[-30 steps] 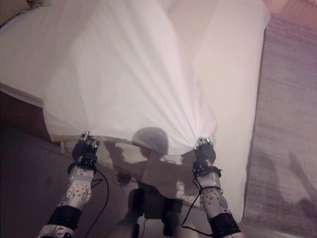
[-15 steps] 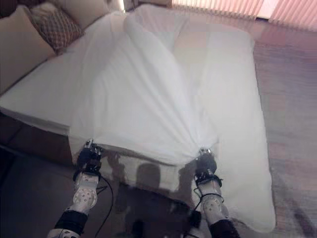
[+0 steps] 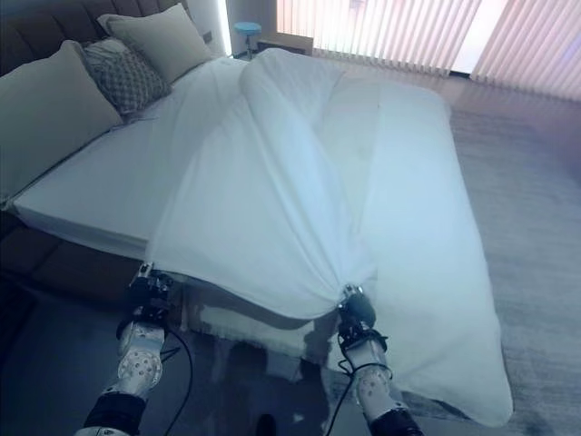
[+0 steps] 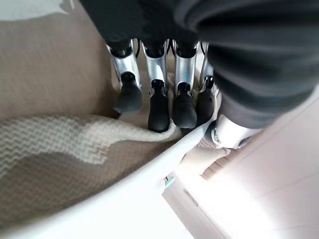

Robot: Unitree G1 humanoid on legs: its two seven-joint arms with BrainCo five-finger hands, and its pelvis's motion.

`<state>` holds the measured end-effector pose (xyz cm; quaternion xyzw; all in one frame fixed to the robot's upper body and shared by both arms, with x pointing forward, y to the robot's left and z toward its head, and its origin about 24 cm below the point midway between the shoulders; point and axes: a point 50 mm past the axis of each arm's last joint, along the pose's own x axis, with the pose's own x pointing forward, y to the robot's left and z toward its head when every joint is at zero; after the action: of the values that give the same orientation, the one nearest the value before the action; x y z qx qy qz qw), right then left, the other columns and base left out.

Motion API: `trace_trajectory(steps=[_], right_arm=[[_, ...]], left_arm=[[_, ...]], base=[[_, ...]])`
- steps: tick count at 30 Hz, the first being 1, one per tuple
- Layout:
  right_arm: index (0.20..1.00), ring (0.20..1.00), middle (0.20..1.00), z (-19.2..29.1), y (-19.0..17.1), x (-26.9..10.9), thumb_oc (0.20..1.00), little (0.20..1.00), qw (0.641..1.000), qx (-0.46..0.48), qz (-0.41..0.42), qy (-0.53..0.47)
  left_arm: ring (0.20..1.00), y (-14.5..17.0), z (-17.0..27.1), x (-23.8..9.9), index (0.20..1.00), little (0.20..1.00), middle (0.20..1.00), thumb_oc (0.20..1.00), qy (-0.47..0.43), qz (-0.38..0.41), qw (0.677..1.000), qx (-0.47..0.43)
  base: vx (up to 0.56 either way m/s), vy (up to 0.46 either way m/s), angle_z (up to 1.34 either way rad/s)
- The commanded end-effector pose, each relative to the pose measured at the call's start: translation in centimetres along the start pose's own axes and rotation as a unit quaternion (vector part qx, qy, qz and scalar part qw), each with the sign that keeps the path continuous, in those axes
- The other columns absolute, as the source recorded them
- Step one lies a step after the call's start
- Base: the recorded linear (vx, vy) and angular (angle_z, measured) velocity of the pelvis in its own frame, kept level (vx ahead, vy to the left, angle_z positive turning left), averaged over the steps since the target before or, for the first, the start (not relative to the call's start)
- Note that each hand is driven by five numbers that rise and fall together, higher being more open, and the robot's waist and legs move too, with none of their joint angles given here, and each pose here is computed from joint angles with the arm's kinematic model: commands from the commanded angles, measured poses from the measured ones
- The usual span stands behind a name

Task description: Make the bed

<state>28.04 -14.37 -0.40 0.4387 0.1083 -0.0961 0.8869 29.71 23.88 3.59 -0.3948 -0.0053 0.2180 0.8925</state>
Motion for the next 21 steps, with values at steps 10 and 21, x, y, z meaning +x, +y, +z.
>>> trace_trajectory(steps=[10, 21], right_arm=[[0.200, 0.200, 0.200, 3.4, -2.4, -1.0, 0.200, 0.200, 0.998, -0.002, -0.012, -0.053], [0.200, 0.200, 0.200, 2.5, -2.3, -1.3, 0.200, 0.200, 0.999, -0.004, -0.010, -0.051]], left_arm=[[0.200, 1.3, 3.7, -0.1, 0.200, 0.200, 0.200, 0.200, -0.088, -0.007, 0.995, 0.034], [0.200, 0.6, 3.3, -0.6, 0.200, 0.200, 0.200, 0.200, -0.084, -0.036, 0.994, 0.053]], base=[[0.10, 0.522, -0.18], [-0.06, 0.674, -0.16]])
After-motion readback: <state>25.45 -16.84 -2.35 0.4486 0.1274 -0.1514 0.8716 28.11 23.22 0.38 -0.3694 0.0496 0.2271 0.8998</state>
